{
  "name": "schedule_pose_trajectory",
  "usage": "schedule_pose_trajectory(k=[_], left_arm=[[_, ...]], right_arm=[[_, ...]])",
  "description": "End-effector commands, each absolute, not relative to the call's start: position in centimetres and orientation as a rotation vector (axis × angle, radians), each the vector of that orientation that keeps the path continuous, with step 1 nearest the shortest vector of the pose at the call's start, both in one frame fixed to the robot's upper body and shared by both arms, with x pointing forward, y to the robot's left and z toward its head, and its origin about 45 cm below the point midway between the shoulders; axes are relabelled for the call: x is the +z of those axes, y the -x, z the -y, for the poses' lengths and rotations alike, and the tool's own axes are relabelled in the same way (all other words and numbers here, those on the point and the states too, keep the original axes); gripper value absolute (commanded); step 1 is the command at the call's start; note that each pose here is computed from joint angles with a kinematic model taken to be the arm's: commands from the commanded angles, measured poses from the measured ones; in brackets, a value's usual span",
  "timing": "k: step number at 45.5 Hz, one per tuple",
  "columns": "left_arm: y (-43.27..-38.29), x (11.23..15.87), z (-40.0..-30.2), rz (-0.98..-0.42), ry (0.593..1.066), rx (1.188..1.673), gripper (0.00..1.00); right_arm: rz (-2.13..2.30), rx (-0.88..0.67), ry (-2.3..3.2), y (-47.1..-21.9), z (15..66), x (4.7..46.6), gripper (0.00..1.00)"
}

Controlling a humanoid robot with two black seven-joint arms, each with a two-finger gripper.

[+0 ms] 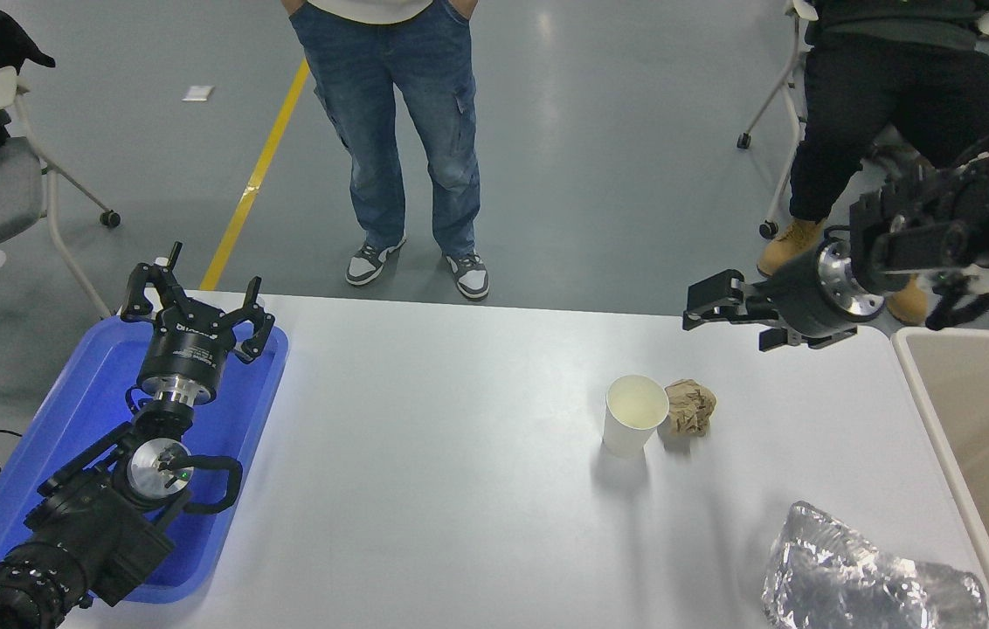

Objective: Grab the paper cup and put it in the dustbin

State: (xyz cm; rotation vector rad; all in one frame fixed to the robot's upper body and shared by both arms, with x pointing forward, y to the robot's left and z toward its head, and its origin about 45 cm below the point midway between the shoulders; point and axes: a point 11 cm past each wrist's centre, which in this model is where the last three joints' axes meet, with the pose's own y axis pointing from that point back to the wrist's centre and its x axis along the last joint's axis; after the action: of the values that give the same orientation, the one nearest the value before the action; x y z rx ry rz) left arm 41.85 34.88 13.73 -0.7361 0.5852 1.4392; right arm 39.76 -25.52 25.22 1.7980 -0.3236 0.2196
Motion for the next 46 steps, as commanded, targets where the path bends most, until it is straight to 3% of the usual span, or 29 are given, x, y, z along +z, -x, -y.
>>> schedule_pose_trajectory(k=[1, 18, 31, 46], left_arm=[[-41.85, 13.72, -34.89, -0.585, 0.736, 1.440, 1.00], [-41.85, 13.74, -34.88, -0.585, 0.736, 1.439, 1.00], [-41.85, 13.72, -34.89, -0.585, 0.736, 1.440, 1.00], [-41.85, 13.73, -34.90, -0.586, 0.737, 1.441, 1.00]], right_arm=[[0.240, 0.281, -1.798, -38.8, 22.4, 21.6, 1.00], [0.318, 0.260, -1.742, -38.3, 23.6, 16.4, 1.00], [0.424, 0.174, -1.683, -38.2, 24.8, 15.2, 0.99], [0.460, 0.177, -1.713, -38.2, 24.2, 13.6, 0.98]])
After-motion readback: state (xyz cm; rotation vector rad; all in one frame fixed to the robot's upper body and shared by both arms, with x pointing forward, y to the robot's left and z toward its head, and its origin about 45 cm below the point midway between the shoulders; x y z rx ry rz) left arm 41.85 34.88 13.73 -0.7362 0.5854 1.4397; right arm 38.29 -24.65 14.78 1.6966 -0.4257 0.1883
